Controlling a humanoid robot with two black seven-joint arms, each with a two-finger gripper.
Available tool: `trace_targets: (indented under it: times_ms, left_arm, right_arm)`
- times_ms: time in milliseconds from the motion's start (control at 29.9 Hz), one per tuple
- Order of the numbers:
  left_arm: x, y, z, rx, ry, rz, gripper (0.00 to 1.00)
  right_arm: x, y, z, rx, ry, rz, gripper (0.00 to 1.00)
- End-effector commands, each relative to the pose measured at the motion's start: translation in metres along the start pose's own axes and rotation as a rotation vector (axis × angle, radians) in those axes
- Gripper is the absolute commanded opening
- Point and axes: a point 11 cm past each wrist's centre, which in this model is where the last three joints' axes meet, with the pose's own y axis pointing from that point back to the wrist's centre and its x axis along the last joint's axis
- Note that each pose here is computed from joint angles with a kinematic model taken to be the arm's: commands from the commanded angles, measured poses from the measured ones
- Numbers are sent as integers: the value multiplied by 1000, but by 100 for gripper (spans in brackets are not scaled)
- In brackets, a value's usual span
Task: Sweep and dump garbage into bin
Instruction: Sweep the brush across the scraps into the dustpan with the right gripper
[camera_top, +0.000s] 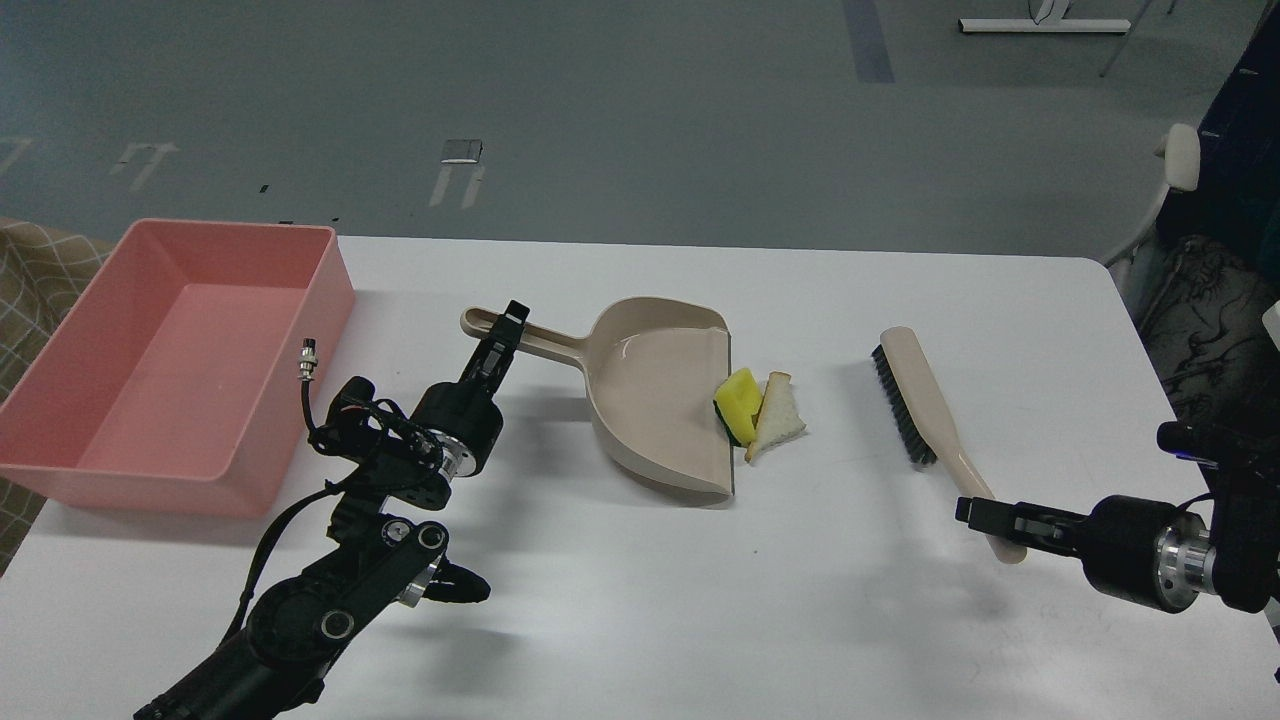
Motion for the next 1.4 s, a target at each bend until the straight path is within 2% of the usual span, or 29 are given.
trace_targets:
  times_ms: [0, 502, 970, 1170, 1371]
  left_arm:
    - [-3, 1, -1, -2, -12, -13, 0]
    - [-3, 2, -1, -2, -15, -13, 0]
    - [-2, 2, -2, -1, -14, -12, 0]
    - [-2, 2, -2, 0, -14, -11, 0]
    - [-2, 3, -4, 7, 1, -7, 0]
  right_arm:
    - [-3, -4, -3, 12, -8, -6, 0]
    - [-14, -43, -56, 165, -36, -54, 0]
    - [-27, -83, -138, 402, -68, -80, 0]
    - [-21, -83, -154, 443, -58, -66, 0]
    - [3, -77, -160, 457, -30, -14, 0]
